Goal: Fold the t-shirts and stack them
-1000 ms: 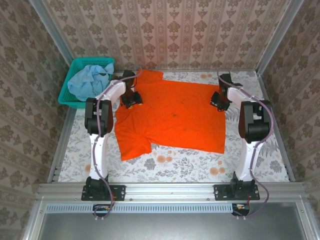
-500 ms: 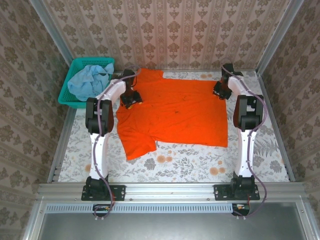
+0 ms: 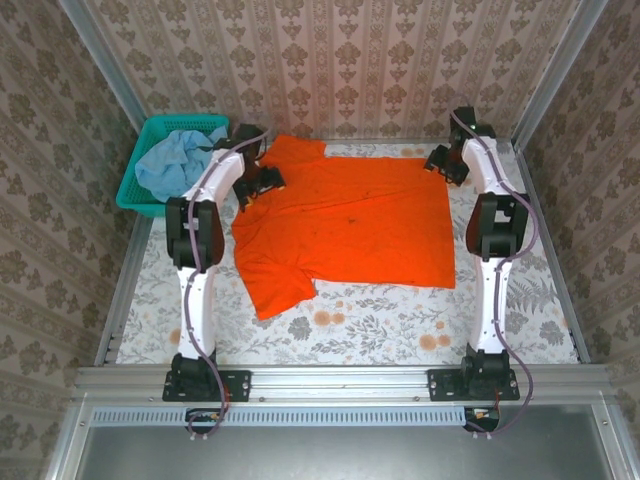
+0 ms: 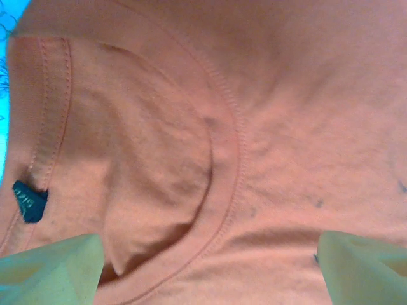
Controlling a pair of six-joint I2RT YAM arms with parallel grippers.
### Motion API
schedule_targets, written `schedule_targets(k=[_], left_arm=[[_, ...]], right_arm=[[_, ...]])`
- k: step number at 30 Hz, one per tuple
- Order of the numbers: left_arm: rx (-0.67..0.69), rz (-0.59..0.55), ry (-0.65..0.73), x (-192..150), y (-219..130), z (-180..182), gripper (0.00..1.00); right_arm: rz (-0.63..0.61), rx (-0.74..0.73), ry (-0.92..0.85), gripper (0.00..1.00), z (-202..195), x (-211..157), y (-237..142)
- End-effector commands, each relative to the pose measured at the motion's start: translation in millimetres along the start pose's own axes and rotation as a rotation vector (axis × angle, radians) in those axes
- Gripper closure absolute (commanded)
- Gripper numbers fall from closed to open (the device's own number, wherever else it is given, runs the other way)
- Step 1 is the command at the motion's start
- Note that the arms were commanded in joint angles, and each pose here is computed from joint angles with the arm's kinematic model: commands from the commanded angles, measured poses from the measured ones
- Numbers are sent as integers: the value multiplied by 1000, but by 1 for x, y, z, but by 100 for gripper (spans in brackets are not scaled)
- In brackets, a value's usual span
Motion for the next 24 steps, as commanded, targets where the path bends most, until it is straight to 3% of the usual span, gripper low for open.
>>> schedule_targets(k=[1,6,11,16,20,24], left_arm=[[-37,-74,62,-10,-64,-11,11],[-42,-64,72,-59,-94,2,18],[-40,61,76,-135,-98,31,31],[-25,222,111,-209,-95,48,38],[-38,348,113,-259,-87,56,45],[-35,421,118,-289,-78,58,46]], right_arm=[[-13,16,-55,33,-10,-17,-76],[-11,41,18,32,-52,-67,-116],[52,23,149,38,-116,-146,-124],[144,-20,196,45,-160,-213,-117],[183,-12,211,48,-175,-239,-101],[193,4,203,49,-177,-241,-87]])
Point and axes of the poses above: each hand's point on the last joint's axis, 136 mm out from that joint toward the fingers, its own y axis out along the fingers, its own z axis along the line the jaws close on, x = y × z, the point moved 9 cm from there along -y, back along the fingers, and after that the axes turned 10 degrees about y, right-handed, at the moved point
